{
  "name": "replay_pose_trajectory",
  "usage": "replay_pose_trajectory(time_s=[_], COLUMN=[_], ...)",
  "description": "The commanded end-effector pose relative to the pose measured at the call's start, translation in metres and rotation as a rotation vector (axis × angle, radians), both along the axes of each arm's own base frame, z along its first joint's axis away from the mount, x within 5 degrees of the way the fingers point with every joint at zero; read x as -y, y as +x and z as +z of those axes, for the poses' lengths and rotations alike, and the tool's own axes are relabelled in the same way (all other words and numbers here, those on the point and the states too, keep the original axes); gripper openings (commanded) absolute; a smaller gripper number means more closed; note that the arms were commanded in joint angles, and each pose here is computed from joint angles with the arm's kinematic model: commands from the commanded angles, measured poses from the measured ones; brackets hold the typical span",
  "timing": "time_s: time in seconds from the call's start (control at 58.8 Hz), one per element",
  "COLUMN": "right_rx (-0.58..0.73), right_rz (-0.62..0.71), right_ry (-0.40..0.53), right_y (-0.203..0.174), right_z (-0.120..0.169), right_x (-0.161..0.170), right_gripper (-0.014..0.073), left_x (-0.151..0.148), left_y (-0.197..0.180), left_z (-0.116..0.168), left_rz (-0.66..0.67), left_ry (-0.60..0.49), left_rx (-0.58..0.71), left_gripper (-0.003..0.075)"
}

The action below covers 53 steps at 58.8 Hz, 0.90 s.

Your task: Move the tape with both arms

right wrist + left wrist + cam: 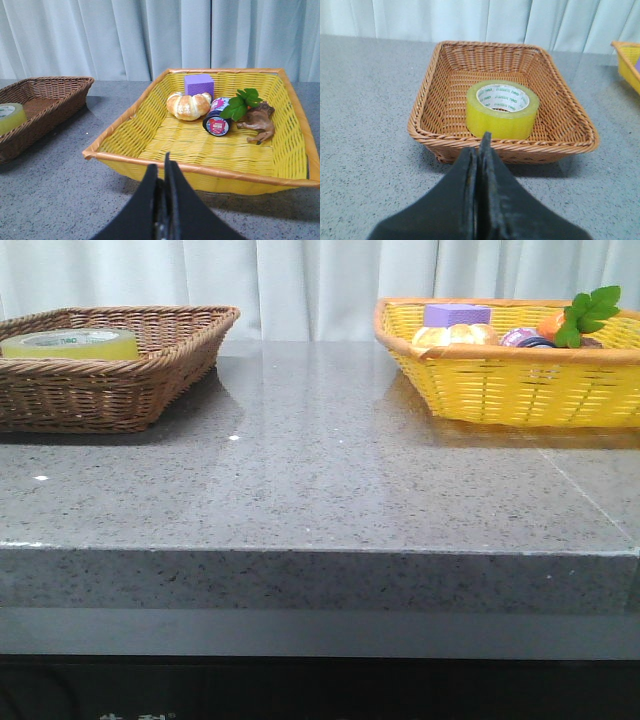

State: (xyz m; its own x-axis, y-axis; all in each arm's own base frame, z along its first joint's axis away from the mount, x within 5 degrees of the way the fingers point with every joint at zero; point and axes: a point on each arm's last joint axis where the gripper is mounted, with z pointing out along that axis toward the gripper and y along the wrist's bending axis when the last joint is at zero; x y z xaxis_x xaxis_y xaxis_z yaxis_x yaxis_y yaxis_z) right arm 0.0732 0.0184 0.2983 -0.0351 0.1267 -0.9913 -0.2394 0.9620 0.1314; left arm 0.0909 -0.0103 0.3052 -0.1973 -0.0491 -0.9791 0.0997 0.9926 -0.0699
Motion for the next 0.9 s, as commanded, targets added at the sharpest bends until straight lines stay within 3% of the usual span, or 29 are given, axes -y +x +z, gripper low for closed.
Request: replay_pose_trajectory(time_s=[0.0,0.612,0.884], right_rx=[0.109,0.109,0.109], right_rz=[-0.014,-0.014,-0.014], right_ry=[0.015,0.015,0.015], right_y=[-0.001,-0.001,-0.001], right_z=[0.016,0.016,0.016], right_x=[0.001,0.001,0.001], right_gripper=[-0.009,-0.009,-0.009], left_x=[-0.001,-0.002,-0.004], left_y=[-0.011,-0.019,-0.039], left_z=[0.01,0.001,-0.04], left_rz=[0.005,0.006,0.005], left_ry=[-0.023,-0.025,-0.029], left_rx=[0.131,0.157,0.191], left_gripper=[-0.002,-0.002,-0.002])
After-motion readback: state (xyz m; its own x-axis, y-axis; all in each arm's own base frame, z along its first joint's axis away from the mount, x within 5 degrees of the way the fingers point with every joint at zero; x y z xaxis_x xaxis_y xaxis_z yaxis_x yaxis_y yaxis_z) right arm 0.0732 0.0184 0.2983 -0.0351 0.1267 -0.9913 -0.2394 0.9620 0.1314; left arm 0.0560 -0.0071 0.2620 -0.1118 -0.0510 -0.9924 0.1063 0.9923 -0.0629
